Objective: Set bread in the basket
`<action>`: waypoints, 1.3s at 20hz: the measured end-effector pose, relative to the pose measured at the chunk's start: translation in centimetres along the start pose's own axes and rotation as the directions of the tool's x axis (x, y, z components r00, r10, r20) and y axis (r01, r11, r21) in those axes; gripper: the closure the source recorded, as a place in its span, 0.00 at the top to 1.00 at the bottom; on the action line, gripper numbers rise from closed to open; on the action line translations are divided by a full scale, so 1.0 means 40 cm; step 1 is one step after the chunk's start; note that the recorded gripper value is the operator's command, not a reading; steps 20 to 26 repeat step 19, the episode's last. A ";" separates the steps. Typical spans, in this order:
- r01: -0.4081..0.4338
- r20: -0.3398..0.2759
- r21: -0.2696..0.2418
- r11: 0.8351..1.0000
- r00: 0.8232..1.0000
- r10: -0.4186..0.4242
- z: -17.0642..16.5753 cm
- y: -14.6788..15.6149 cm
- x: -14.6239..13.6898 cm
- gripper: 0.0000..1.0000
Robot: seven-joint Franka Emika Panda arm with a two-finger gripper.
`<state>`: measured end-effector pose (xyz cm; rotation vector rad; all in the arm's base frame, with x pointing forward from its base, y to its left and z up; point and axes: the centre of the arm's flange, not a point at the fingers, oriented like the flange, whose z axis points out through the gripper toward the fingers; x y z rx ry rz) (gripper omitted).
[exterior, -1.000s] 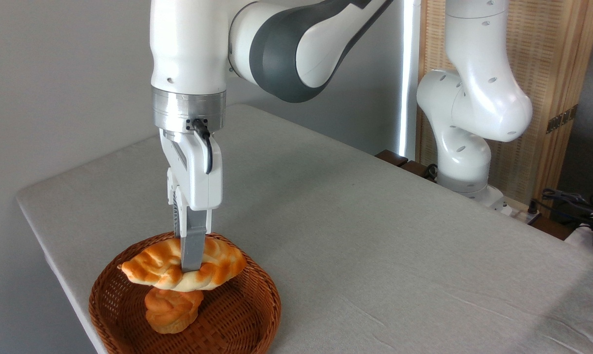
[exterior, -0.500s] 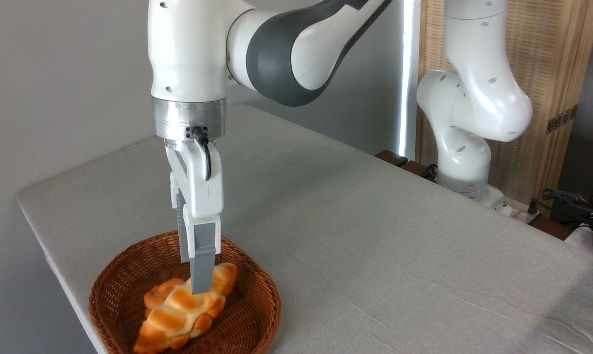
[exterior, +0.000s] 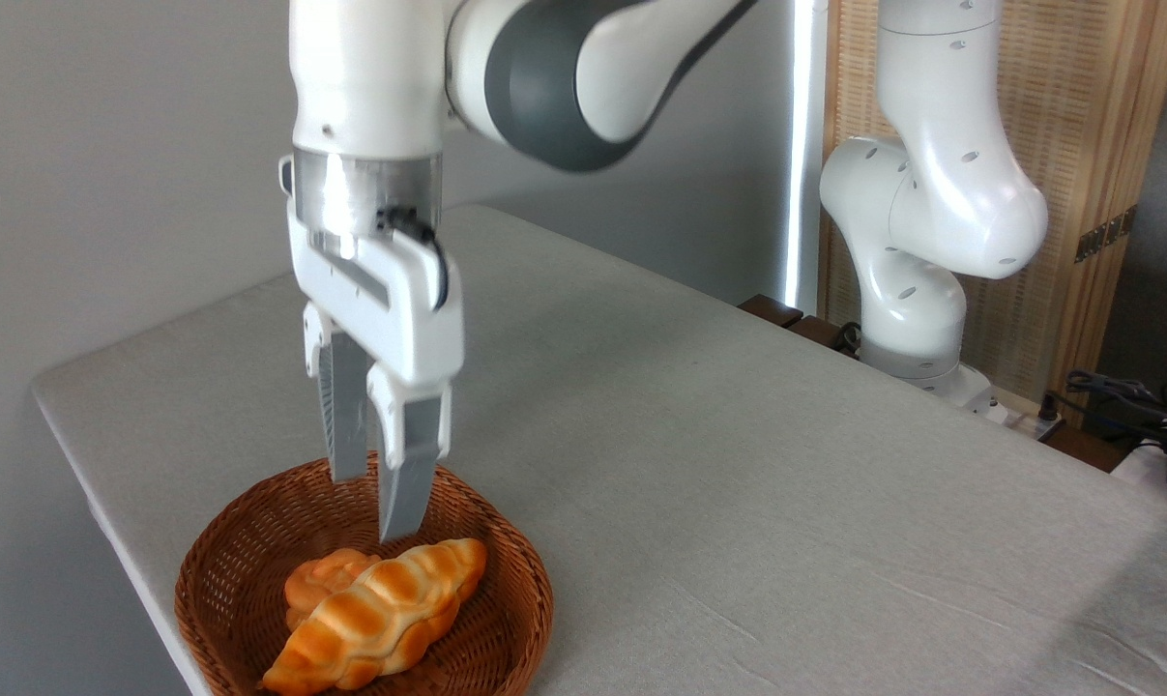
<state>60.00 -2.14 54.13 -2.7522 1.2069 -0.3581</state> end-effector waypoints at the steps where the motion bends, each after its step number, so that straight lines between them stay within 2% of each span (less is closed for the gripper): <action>1: 0.028 0.020 -0.025 0.999 0.999 -0.028 -0.025 0.022 0.009 1.00; 3: 0.074 0.074 -0.075 0.994 0.995 -0.068 -0.092 0.054 0.019 1.00; 6: 0.127 0.135 -0.140 0.982 0.985 -0.108 -0.189 0.062 0.004 1.00; 9: 0.154 0.172 -0.173 0.973 0.977 -0.124 -0.215 0.050 -0.023 1.00; 12: 0.155 0.188 -0.185 0.970 0.975 -0.119 -0.213 0.051 -0.027 1.00; 26: 0.158 0.189 -0.184 0.970 0.974 -0.123 -0.211 0.044 -0.030 1.00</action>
